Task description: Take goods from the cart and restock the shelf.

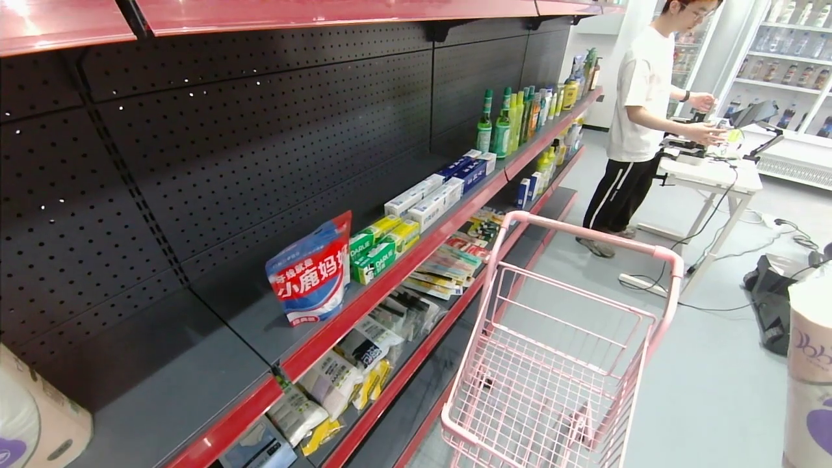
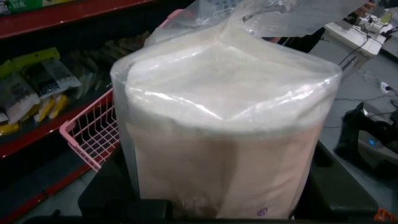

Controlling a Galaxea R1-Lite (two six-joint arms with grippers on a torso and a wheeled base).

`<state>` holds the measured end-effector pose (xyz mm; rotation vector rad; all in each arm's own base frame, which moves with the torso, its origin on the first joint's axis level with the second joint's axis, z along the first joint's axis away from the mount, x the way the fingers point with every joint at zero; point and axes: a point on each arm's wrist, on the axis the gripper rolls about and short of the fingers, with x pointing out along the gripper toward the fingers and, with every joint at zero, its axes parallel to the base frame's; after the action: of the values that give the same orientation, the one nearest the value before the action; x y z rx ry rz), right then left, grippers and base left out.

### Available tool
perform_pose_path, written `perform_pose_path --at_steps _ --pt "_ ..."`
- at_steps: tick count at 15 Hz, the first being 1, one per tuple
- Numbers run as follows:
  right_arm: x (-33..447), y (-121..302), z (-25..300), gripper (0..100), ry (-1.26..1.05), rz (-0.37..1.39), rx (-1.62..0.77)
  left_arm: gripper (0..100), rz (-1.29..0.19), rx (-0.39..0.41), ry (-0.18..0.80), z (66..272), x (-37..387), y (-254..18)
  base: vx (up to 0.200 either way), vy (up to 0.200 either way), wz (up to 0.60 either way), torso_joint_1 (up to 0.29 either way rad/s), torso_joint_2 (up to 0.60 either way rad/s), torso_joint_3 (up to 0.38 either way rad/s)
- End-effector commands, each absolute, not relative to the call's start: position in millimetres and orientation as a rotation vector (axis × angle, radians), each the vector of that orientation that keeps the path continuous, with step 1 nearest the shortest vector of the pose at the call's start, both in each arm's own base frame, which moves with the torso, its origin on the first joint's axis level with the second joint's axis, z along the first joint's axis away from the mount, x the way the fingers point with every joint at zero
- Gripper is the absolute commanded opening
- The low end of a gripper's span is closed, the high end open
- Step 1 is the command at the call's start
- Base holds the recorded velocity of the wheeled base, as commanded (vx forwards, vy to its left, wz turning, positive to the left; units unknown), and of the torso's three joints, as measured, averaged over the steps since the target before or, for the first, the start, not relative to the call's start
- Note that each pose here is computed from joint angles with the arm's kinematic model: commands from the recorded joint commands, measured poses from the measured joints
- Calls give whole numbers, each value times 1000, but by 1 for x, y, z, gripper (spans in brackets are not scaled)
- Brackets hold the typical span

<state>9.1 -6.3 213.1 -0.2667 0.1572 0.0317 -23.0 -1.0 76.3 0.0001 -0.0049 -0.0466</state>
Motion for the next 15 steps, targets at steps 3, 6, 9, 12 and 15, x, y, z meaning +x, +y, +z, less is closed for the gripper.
perform_pose_path --at_steps 3,6,9,12,15 --pt "10 -6 213 0 165 30 -280 100 -46 0 -3 76 -23 -1 0 0 0 50 -120 -62" --pt "12 -5 213 0 172 27 -290 100 -46 0 -5 76 -23 -1 0 0 200 -1 -1 1" --pt "13 -4 213 0 178 31 -292 100 -48 0 -3 76 -23 -1 0 0 600 4 -4 4" --pt "14 -4 210 0 187 33 -297 100 -46 0 -3 76 -23 -1 0 0 600 9 6 -4" --pt "14 -4 208 0 193 34 -299 100 -48 0 -5 76 -23 -1 0 0 600 2 -1 1"
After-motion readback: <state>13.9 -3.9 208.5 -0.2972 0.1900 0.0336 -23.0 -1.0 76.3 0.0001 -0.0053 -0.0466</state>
